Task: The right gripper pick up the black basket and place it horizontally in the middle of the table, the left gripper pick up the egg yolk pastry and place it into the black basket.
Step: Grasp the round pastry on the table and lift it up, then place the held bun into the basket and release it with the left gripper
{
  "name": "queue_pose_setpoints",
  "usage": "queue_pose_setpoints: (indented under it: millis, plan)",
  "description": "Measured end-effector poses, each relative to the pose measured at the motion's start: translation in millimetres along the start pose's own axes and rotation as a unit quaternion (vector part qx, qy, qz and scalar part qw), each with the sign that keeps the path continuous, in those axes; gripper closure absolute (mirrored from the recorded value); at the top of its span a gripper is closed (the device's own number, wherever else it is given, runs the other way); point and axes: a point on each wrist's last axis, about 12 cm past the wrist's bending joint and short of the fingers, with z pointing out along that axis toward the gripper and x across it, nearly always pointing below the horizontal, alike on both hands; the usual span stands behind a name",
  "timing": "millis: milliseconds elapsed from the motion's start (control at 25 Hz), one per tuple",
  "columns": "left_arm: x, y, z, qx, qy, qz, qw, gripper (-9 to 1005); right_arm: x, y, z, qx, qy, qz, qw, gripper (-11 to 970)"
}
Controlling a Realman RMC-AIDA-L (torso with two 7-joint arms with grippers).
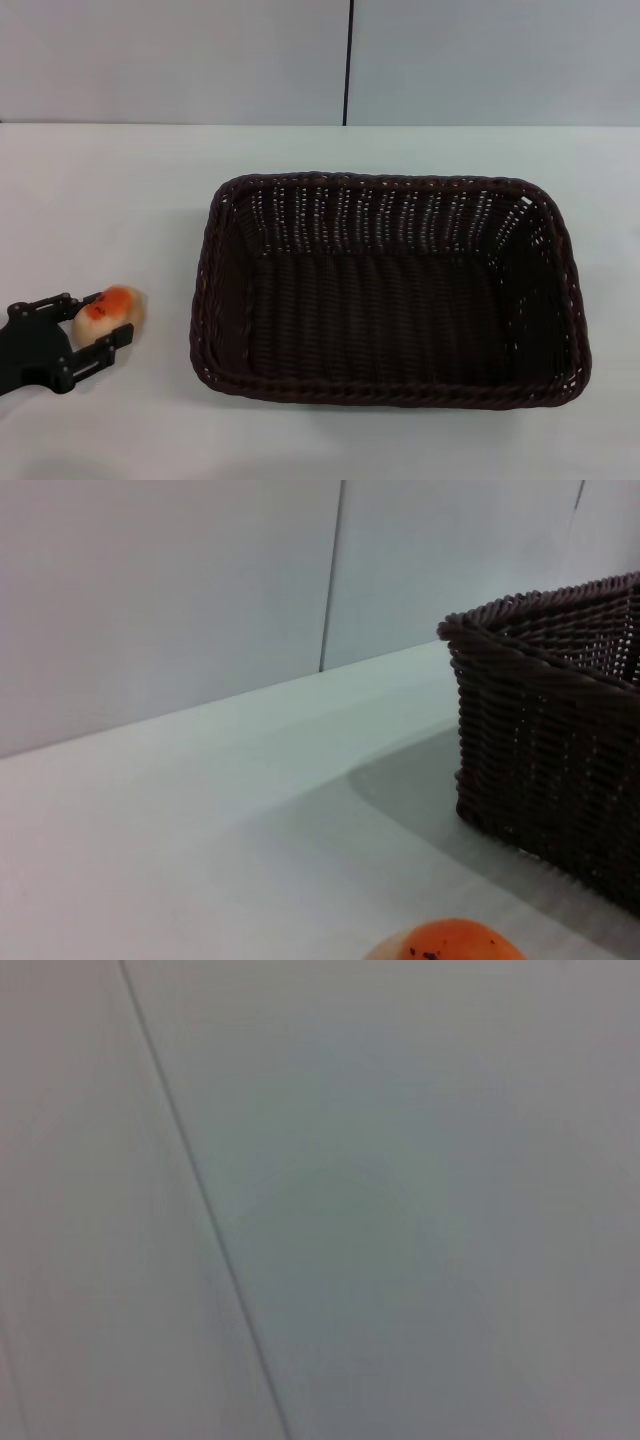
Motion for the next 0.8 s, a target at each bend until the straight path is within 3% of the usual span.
queue_pose_setpoints:
  millis: [200,320,600,640,800]
  plan:
    - [0.2,-2.3,-3.6,-0.008,-0.021,0.023,0.999,490,10.4,0.4,-13.4,0.033,-0.036,-0.006,0.999,270]
    - [-7.5,-3.3,-12.8,-0.022,-0.079,0.017,0.997,600,18.3,1.8,-20.6,0.057,-0.053,-0.010,0.997,270]
    - [-32.4,-8.1,-21.0,0.000,-0.186,0.028,0.982,682,37.9,7.1,-26.4,0.099,-0.081,-0.027,0.991,270]
    - [-47.2,-13.0,-16.3,0.030,-0.235,0.039,0.971,688,38.8,7.1,-26.6,0.103,-0.082,-0.026,0.991,270]
    - [-56.5,-16.7,-7.3,0.058,-0.259,0.042,0.963,711,39.8,7.4,-26.1,0.103,-0.082,-0.023,0.991,270]
